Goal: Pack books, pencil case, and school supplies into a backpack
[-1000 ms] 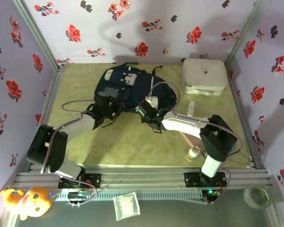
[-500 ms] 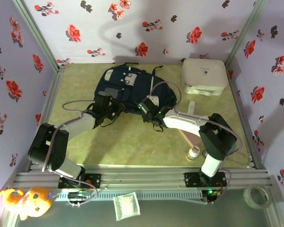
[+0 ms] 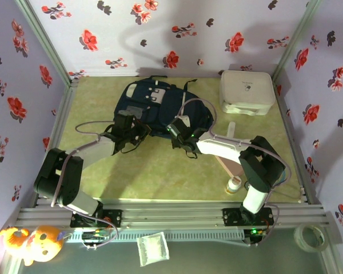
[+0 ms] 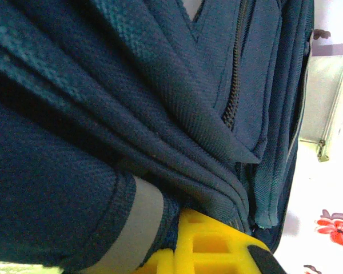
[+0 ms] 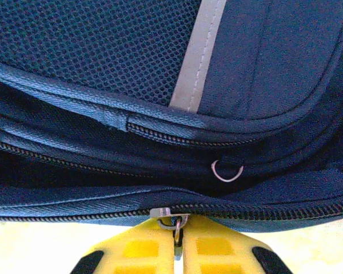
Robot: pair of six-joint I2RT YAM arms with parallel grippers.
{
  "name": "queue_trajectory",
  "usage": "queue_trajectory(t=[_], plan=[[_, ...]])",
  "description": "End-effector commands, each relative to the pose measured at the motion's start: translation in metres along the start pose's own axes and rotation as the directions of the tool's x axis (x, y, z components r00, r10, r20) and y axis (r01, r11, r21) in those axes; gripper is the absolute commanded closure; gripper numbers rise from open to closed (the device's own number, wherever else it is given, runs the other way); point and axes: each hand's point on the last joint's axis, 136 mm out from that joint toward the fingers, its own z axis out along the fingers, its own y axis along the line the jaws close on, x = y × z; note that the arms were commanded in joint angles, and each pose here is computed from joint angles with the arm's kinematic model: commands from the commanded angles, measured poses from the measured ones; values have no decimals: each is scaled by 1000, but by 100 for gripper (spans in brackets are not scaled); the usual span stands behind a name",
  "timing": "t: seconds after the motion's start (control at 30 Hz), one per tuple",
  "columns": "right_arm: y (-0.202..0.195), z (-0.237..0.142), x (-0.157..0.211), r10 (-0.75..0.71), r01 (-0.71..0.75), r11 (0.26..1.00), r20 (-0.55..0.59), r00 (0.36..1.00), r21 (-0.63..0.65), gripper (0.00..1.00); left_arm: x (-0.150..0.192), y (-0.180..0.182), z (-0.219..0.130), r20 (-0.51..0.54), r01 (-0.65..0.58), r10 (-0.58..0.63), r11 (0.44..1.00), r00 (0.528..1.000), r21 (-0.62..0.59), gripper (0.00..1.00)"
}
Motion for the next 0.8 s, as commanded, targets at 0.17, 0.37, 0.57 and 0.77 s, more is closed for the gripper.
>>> queue_trajectory(t=[0.17, 0.37, 0.57, 0.77], plan=[[-50, -8, -3, 30, -31, 998, 15, 999, 55, 92, -38, 25, -5, 35, -3, 4, 1000, 999, -19, 100], [9, -10, 3, -61, 44, 980, -80, 995, -196, 93, -53, 37, -2, 31, -4, 5, 999, 1000, -32, 98], [72, -5, 1, -108, 69, 941, -101, 989, -331, 97, -76, 63, -28, 103, 37, -30, 997, 994, -68, 63], [138, 3, -5, -123, 61, 886, -105, 987, -460, 99, -77, 90, -60, 146, 105, -89, 989, 985, -106, 43]])
